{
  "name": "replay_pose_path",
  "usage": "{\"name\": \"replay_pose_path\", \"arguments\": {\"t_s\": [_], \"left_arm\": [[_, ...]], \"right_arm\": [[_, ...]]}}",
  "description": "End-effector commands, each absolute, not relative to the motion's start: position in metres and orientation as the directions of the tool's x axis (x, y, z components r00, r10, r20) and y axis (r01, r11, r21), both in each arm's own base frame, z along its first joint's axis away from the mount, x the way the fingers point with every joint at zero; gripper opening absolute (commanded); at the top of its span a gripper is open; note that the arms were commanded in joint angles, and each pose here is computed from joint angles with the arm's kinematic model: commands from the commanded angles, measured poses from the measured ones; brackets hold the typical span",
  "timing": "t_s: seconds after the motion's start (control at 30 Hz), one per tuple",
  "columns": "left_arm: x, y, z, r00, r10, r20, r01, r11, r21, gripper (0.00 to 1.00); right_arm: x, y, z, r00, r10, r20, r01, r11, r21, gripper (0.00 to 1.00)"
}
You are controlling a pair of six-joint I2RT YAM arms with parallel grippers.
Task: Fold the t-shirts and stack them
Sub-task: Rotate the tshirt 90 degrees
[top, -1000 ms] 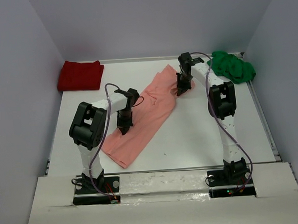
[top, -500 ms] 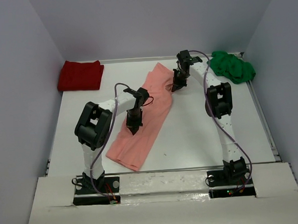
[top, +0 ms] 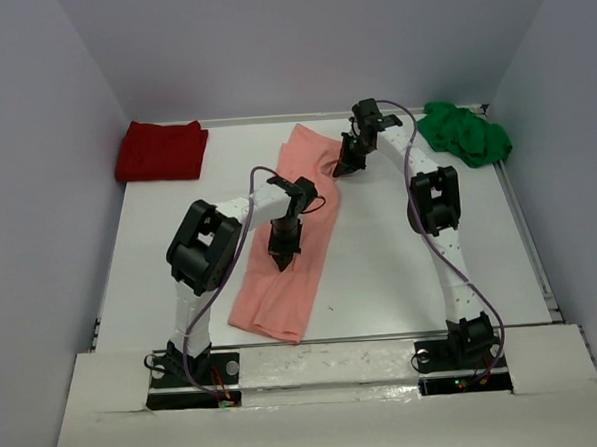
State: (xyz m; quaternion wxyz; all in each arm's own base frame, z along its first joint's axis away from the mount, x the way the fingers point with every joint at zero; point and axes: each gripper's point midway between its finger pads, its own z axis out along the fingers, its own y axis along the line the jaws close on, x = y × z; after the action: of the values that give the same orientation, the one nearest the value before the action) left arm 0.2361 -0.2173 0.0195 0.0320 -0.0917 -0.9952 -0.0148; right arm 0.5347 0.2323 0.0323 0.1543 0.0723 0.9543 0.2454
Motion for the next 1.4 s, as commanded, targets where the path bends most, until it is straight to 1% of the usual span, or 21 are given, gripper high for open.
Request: {"name": "replay_pose_path", "arguments": {"t_s": [0.0, 0.3, 0.37, 0.53, 0.77, 1.07, 1.27, 1.37], "left_arm": [[0.235, -0.226, 0.024, -0.978, 0.196, 0.078, 0.196, 0.981, -0.006, 0.00], [0.241, -0.243, 0.029, -0.976, 0.208, 0.066, 0.205, 0.978, -0.038, 0.00], [0.239, -0.249, 0.028, -0.973, 0.218, 0.077, 0.215, 0.976, -0.042, 0.00], [0.242, -0.268, 0.032, -0.967, 0.246, 0.068, 0.241, 0.968, -0.065, 0.00], [0.237, -0.277, 0.030, -0.958, 0.276, 0.074, 0.272, 0.960, -0.061, 0.00], [0.229, -0.267, 0.030, -0.958, 0.274, 0.085, 0.271, 0.962, -0.039, 0.00], [0.224, -0.263, 0.027, -0.957, 0.273, 0.099, 0.270, 0.962, -0.036, 0.00], [0.220, -0.258, 0.026, -0.957, 0.271, 0.106, 0.269, 0.963, -0.028, 0.00]], "right_arm": [[0.547, 0.239, 0.014, -0.937, 0.225, -0.268, 0.060, 0.858, 0.511, 0.00], [0.553, 0.252, 0.011, -0.937, 0.240, -0.256, 0.053, 0.817, 0.574, 0.00], [0.553, 0.259, 0.013, -0.936, 0.232, -0.264, 0.037, 0.813, 0.582, 0.00], [0.557, 0.264, 0.016, -0.932, 0.235, -0.274, 0.021, 0.793, 0.608, 0.00], [0.578, 0.266, 0.026, -0.897, 0.221, -0.383, -0.061, 0.797, 0.601, 0.00], [0.596, 0.259, 0.031, -0.841, 0.127, -0.526, -0.199, 0.832, 0.519, 0.01], [0.611, 0.251, 0.028, -0.798, 0.120, -0.591, -0.210, 0.864, 0.459, 0.03], [0.627, 0.244, 0.032, -0.748, 0.121, -0.653, -0.212, 0.888, 0.408, 0.05]]}}
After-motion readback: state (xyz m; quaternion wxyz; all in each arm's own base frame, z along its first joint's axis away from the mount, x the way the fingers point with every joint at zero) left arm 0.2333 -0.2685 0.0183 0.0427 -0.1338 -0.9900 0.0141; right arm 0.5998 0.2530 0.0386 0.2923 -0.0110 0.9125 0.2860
